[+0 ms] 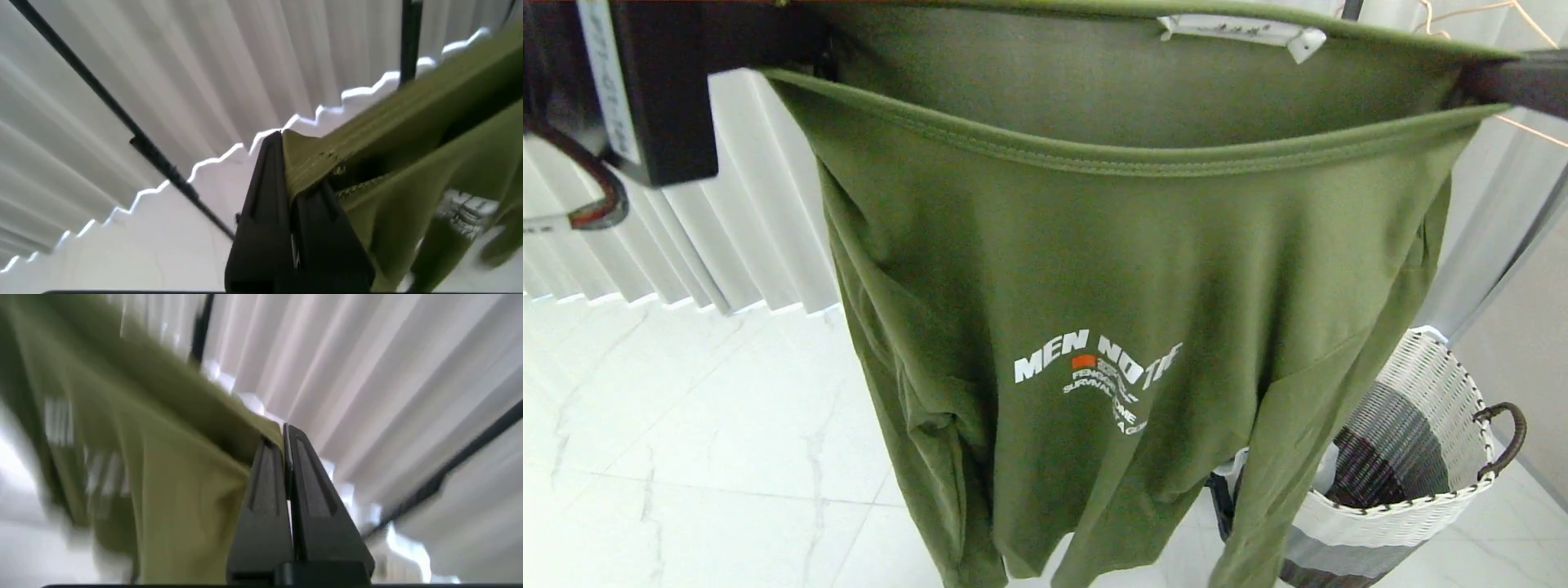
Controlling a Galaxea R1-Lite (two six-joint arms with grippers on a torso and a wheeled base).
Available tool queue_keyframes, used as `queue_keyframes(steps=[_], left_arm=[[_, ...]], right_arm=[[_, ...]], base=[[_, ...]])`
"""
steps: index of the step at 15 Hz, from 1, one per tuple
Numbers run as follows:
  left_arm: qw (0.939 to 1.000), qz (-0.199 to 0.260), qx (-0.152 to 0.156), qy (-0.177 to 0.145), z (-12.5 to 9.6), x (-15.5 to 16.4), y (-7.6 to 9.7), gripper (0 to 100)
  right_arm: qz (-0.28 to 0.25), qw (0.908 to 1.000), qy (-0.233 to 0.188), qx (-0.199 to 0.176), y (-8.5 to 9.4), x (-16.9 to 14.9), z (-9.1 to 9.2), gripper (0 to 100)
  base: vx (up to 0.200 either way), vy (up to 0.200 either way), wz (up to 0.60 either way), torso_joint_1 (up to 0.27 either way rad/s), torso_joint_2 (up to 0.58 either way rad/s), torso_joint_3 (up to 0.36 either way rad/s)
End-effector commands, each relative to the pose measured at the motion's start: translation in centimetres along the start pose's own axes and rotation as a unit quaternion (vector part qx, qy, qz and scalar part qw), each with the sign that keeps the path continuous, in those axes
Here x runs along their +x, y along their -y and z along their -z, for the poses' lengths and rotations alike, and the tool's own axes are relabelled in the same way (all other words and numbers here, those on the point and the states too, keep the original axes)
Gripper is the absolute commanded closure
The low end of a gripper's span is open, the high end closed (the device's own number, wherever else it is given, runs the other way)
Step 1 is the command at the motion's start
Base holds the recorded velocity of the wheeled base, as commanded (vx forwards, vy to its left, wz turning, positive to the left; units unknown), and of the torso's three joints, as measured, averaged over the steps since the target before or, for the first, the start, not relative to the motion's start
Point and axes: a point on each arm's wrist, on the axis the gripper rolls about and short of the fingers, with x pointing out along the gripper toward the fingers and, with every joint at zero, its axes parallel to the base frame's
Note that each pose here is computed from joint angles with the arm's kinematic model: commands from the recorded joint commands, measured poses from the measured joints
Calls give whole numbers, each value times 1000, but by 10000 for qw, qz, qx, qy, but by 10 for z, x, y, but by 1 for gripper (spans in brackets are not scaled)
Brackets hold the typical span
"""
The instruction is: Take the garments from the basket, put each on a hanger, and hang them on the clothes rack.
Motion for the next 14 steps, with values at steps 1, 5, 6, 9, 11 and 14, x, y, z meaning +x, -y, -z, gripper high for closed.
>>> queue_keyframes(steps=[1, 5, 6, 9, 11, 14], left_arm=[[9982, 42, -405, 434, -34, 18, 13, 100], [9968, -44, -547, 580, -55, 46, 29, 100], [9966, -52, -566, 602, -58, 51, 32, 100], [9966, -49, -563, 596, -60, 55, 36, 100], [9970, 3, -525, 563, -58, 54, 39, 100], [9983, 139, -376, 417, -52, 46, 41, 100]], right_arm=[[-172, 9998, -133, -42, 10, -62, -10, 100], [-962, 9941, -295, -394, 7, -96, 0, 100], [-1068, 9931, -274, -400, 5, -95, 0, 100], [-1147, 9920, -317, -415, 3, -91, 1, 100], [-1135, 9922, -305, -413, 2, -88, 3, 100], [-980, 9946, -116, -334, -2, -70, 0, 100]], base=[[0, 0, 0, 0, 0, 0], [0, 0, 0, 0, 0, 0], [0, 0, 0, 0, 0, 0], [0, 0, 0, 0, 0, 0], [0, 0, 0, 0, 0, 0], [0, 0, 0, 0, 0, 0]])
